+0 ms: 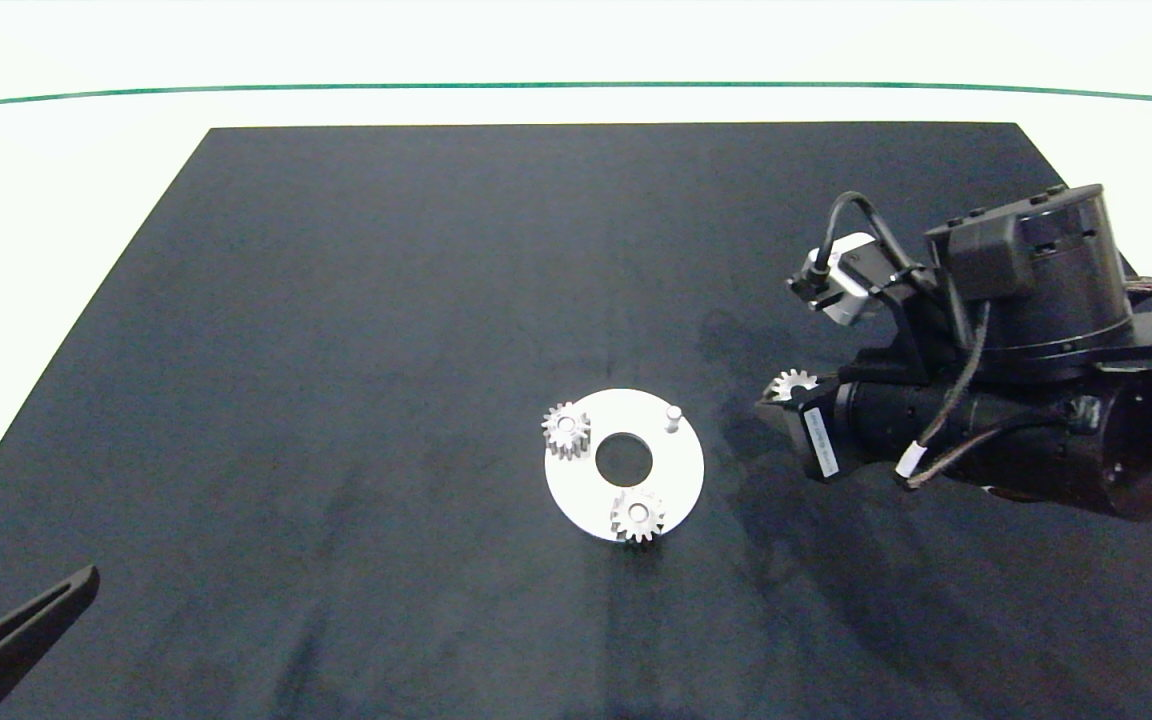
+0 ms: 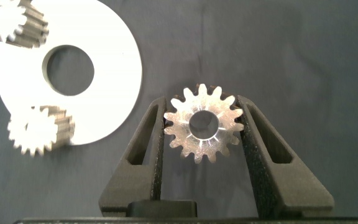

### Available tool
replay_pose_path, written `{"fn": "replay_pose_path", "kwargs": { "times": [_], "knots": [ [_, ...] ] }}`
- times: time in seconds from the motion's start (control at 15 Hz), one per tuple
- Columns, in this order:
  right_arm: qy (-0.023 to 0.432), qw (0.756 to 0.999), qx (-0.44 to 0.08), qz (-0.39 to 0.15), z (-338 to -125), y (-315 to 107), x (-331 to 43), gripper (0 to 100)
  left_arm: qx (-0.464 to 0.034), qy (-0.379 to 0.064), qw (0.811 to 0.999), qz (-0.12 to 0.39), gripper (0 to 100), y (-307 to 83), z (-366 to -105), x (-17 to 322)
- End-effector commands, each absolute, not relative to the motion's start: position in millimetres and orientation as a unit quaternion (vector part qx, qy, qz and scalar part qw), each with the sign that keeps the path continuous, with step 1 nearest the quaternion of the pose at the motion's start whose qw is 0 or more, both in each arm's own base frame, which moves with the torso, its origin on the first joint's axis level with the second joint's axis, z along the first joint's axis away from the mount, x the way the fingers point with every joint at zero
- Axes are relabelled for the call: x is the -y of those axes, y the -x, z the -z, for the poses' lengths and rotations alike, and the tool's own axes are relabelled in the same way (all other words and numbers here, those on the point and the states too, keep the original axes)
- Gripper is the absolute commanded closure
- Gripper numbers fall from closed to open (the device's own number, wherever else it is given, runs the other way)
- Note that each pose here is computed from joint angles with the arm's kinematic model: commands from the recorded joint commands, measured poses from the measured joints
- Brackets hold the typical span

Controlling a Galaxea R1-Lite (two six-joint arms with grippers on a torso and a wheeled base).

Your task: Install three planetary gears onto the carrier pins

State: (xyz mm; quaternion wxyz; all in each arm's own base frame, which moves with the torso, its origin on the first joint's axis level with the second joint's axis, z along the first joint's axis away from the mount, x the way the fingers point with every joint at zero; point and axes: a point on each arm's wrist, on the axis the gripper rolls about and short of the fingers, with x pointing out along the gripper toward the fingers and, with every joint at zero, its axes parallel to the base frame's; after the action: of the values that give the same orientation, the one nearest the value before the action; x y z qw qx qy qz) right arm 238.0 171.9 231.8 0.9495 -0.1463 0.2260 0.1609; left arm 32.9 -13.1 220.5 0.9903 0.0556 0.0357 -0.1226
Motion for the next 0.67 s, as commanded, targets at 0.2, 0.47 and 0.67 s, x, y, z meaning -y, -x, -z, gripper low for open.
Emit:
{"fn": "replay_pose_path", "kwargs": {
  "times": [0.2,0.47,0.67],
  "knots": [
    [0.157,0.941,-0.238,-0.183,-218,-255,-203,72,-0.037,-0.056,0.990,0.123,0,-33,-220,13],
    [0.158,0.940,-0.238,-0.186,-215,-264,-213,72,-0.040,-0.058,0.990,0.123,0,-34,-219,14],
    [0.159,0.939,-0.236,-0.193,-214,-265,-220,72,-0.040,-0.059,0.990,0.123,0,-34,-218,14]
  ]
}}
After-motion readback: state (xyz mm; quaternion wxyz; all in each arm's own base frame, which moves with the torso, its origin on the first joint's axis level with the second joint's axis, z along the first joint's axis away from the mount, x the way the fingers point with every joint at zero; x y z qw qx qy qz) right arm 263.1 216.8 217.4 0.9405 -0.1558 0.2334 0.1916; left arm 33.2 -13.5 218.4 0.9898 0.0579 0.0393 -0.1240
